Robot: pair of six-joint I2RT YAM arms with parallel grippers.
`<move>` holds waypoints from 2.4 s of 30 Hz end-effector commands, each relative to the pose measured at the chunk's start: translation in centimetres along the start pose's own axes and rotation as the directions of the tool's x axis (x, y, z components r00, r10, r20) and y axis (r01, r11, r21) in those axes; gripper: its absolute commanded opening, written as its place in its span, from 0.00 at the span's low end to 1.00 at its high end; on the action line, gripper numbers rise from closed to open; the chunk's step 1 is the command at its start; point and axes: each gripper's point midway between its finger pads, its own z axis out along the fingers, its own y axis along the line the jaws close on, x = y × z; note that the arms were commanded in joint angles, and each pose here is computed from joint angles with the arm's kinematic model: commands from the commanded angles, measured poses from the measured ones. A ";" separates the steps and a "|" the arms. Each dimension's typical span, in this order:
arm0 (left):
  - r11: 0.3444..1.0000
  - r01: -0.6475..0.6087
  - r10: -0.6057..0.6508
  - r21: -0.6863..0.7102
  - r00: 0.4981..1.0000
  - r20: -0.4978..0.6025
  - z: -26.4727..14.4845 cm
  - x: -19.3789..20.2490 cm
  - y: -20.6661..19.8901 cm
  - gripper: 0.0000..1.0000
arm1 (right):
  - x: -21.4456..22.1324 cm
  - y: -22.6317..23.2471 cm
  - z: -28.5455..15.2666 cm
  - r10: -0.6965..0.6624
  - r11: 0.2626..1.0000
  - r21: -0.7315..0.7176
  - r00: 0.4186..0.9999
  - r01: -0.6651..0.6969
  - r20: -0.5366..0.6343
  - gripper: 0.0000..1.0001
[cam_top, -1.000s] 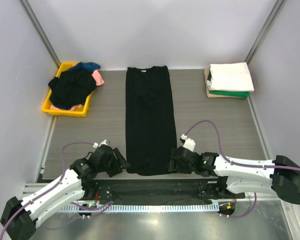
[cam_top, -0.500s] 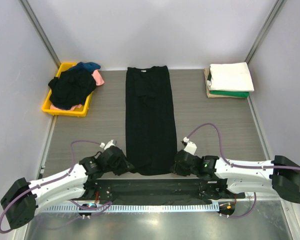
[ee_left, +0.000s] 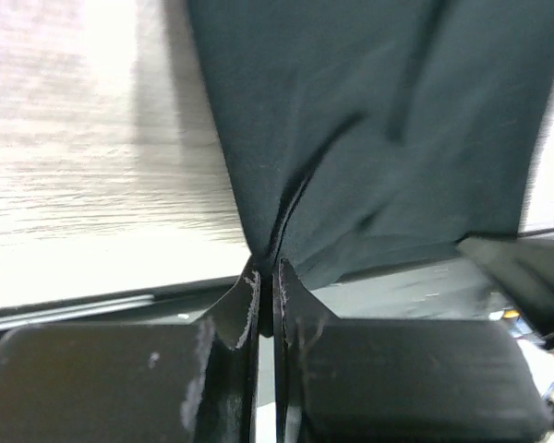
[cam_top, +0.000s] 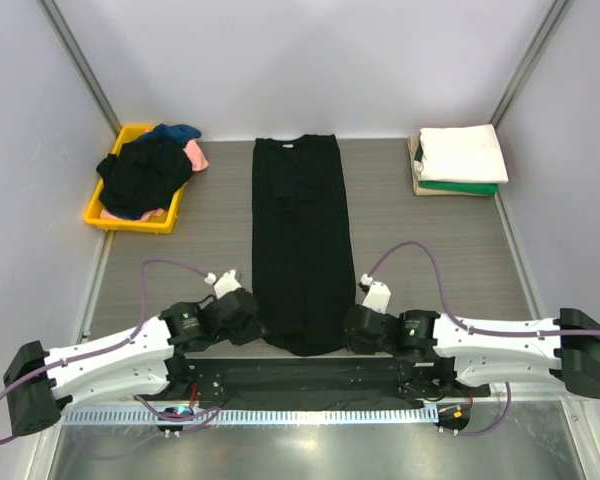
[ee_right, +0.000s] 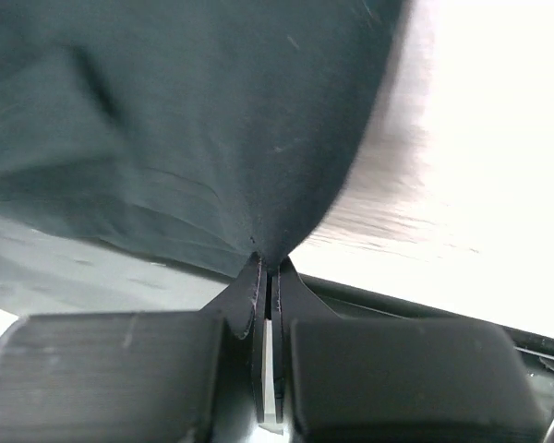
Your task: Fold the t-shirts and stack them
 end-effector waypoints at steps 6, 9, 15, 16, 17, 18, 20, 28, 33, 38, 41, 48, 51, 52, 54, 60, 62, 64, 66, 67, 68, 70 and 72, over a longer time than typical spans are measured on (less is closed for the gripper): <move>0.991 -0.107 0.121 -0.078 0.970 0.211 -3.5 -6.9 -3.0 0.00 | -11.1 5.1 -4.5 -0.072 0.997 0.001 0.967 0.074 0.245 0.01; 0.990 -0.106 0.123 -0.088 0.968 0.221 -3.4 -10.5 -4.4 0.00 | -15.2 5.0 -4.3 -0.092 0.995 0.053 0.955 0.080 0.281 0.01; 0.993 -0.107 0.116 -0.052 0.964 0.241 -2.5 -17.7 -7.1 0.00 | -23.1 4.8 -2.8 -0.116 0.989 0.121 0.945 0.082 0.305 0.01; 0.992 -0.095 0.112 -0.087 0.970 0.216 -1.1 -18.6 -6.6 0.00 | -23.9 4.9 -2.6 -0.115 0.989 0.123 0.945 0.080 0.307 0.01; 0.993 -0.105 0.116 -0.060 0.966 0.232 -1.5 -20.0 -8.2 0.00 | -24.5 4.6 -1.4 -0.116 0.987 0.140 0.951 0.078 0.287 0.01; 0.990 -0.110 0.126 -0.091 0.973 0.195 0.0 -20.4 -7.7 0.00 | -26.3 4.8 -1.6 -0.109 0.989 0.127 0.946 0.073 0.306 0.01; 0.990 -0.117 0.130 -0.073 0.968 0.213 0.0 -22.6 -9.2 0.00 | -28.2 5.3 -1.5 -0.106 0.990 0.117 0.943 0.072 0.317 0.01; 0.993 -0.086 0.100 -0.075 0.971 0.216 2.8 -28.8 -10.1 0.00 | -33.3 4.0 2.7 -0.093 0.990 0.131 0.957 0.059 0.275 0.01; 0.994 -0.064 0.079 -0.094 0.985 0.157 6.3 -30.8 -9.4 0.00 | -35.8 3.6 4.6 -0.069 0.992 0.119 0.962 0.039 0.265 0.01; 0.995 -0.024 0.035 -0.095 0.992 0.118 9.6 -34.1 -9.1 0.08 | -39.5 2.5 8.2 -0.031 0.993 0.115 0.969 0.002 0.245 0.06; 0.994 0.069 -0.066 -0.084 0.997 0.041 12.3 -37.7 -8.5 0.33 | -44.2 1.9 10.4 0.020 0.996 0.083 0.974 -0.040 0.227 0.65; 0.981 0.186 -0.184 -0.051 0.982 0.027 10.2 -42.0 -8.0 0.60 | -49.7 3.3 4.6 0.001 1.000 0.030 0.956 -0.010 0.293 0.80; 0.984 0.176 -0.173 -0.025 0.982 0.072 8.1 -39.5 -7.1 0.61 | -44.7 1.2 5.4 0.007 0.999 0.042 0.974 -0.017 0.228 0.80; 0.984 0.174 -0.171 -0.024 0.981 0.088 7.7 -38.9 -6.8 0.61 | -44.3 2.3 2.3 0.006 1.000 -0.003 0.962 -0.005 0.274 0.80; 0.984 0.175 -0.173 -0.020 0.981 0.093 6.3 -36.3 -5.7 0.61 | -39.4 0.7 3.9 0.040 0.999 -0.019 0.981 -0.037 0.191 0.80; 0.987 0.159 -0.157 -0.030 0.985 0.074 4.9 -28.5 -3.1 0.61 | -29.3 -0.9 3.9 0.096 0.992 -0.091 0.993 -0.090 0.063 0.81; 0.987 0.158 -0.156 -0.020 0.985 0.074 5.3 -26.9 -2.8 0.61 | -26.7 -1.7 4.4 0.100 0.992 -0.084 0.995 -0.097 0.028 0.81; 0.985 0.167 -0.165 -0.036 0.985 0.040 6.1 -24.3 -1.7 0.61 | -25.6 -2.0 4.9 0.103 0.991 -0.090 0.995 -0.101 0.020 0.80; 0.984 0.172 -0.172 -0.037 0.985 0.016 7.1 -22.5 -0.8 0.61 | -24.1 -2.9 5.7 0.111 0.991 -0.075 0.994 -0.112 -0.013 0.80; 0.983 0.179 -0.179 -0.032 0.984 0.007 7.4 -22.0 -0.7 0.62 | -23.7 -3.0 5.9 0.108 0.991 -0.075 0.994 -0.110 -0.022 0.80; 0.985 0.170 -0.170 -0.007 0.985 0.010 7.8 -21.9 -1.2 0.62 | -23.5 -3.2 6.2 0.109 0.991 -0.073 0.994 -0.110 -0.023 0.80; 0.986 0.164 -0.164 -0.015 0.986 -0.004 8.4 -21.1 -0.9 0.63 | -23.2 -3.4 6.9 0.106 0.992 -0.069 0.994 -0.108 -0.036 0.79; 0.988 0.155 -0.155 -0.020 0.988 -0.005 9.0 -20.9 -1.0 0.63 | -23.3 -3.5 7.4 0.106 0.992 -0.071 0.994 -0.108 -0.036 0.78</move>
